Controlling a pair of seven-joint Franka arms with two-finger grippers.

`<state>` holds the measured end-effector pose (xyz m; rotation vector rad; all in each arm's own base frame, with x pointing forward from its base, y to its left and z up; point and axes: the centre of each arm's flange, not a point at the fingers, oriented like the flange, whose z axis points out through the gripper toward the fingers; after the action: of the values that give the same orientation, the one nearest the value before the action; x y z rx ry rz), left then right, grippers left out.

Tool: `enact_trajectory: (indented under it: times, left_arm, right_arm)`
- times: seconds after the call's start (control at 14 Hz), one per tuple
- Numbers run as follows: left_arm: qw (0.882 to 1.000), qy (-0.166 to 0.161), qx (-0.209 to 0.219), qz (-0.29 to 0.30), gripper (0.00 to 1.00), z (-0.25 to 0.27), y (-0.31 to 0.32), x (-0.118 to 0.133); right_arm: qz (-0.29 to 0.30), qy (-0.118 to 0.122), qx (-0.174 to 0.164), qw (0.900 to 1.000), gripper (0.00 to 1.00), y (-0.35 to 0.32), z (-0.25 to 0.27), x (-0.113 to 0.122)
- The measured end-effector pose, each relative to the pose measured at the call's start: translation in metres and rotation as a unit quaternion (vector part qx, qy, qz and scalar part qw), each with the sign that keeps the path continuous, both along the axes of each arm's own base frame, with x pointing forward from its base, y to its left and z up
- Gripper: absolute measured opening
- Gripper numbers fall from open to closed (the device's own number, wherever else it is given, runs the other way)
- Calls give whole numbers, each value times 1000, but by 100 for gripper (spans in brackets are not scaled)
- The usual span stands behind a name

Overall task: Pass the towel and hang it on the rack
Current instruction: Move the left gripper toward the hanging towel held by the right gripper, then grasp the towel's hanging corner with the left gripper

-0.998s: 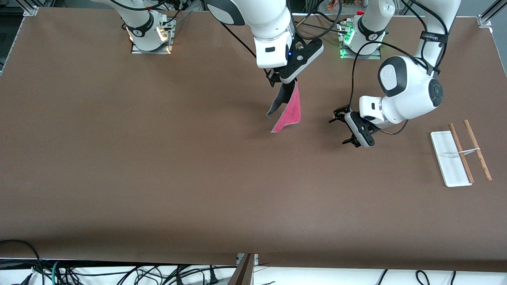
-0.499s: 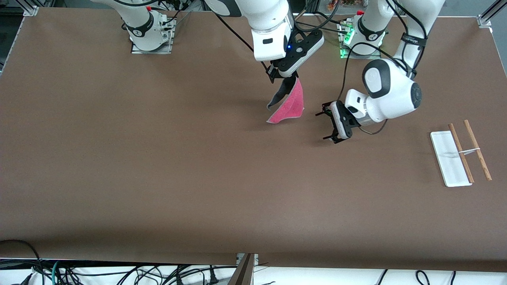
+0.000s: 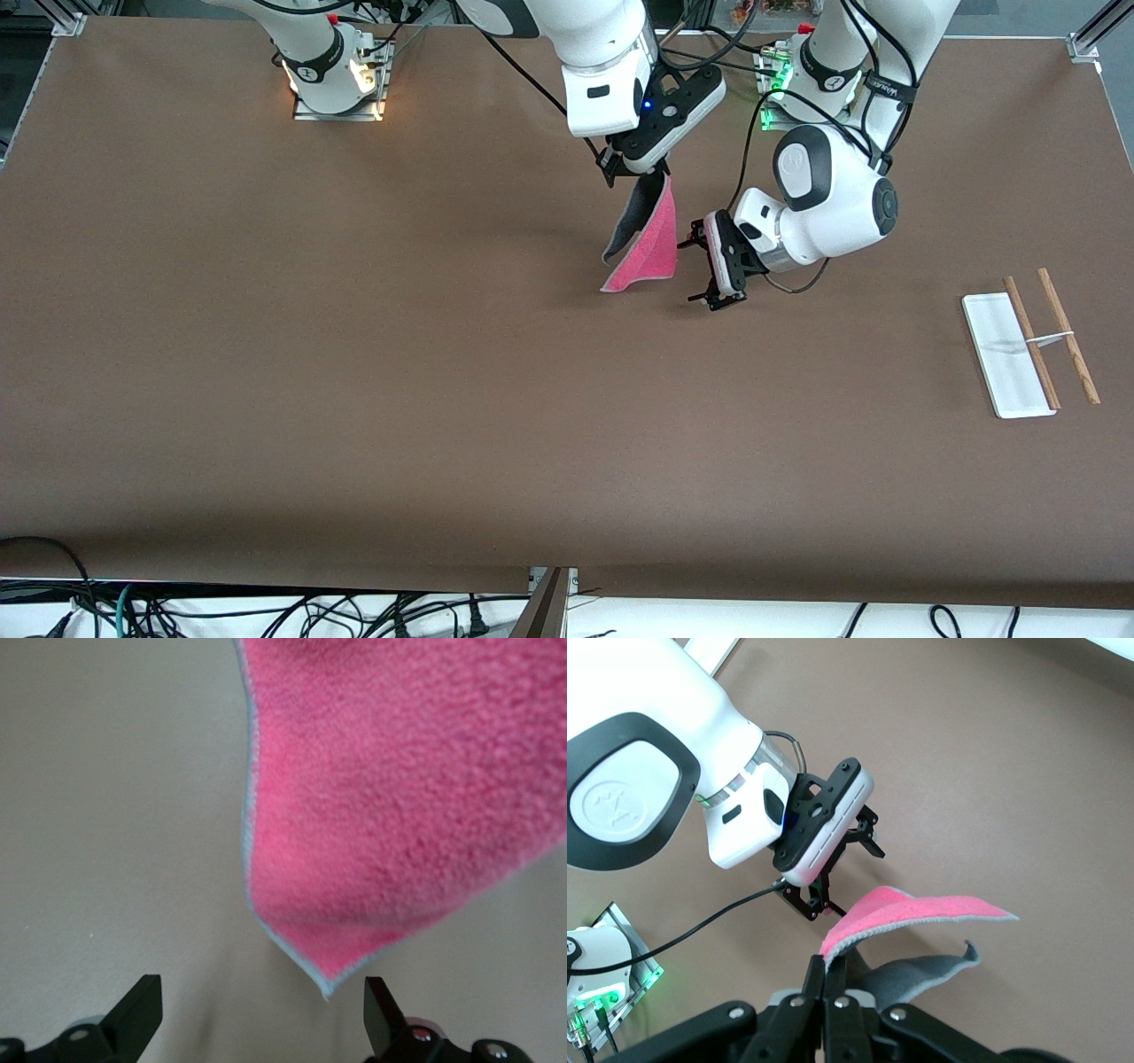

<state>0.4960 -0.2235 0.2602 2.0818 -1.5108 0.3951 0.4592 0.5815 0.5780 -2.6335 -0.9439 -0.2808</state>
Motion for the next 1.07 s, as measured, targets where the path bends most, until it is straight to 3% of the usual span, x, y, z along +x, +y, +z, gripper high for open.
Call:
enact_trajectory:
  times: [0.93, 1.07]
  left_arm:
    - [1000, 18, 1, -16, 100, -13, -33, -17]
    - [1000, 18, 1, -16, 96, -12, -33, -16]
  right_arm:
    - [-2, -2, 4, 1000, 2, -1, 1, 2]
    - [-2, -3, 4, 1000, 2, -1, 1, 2]
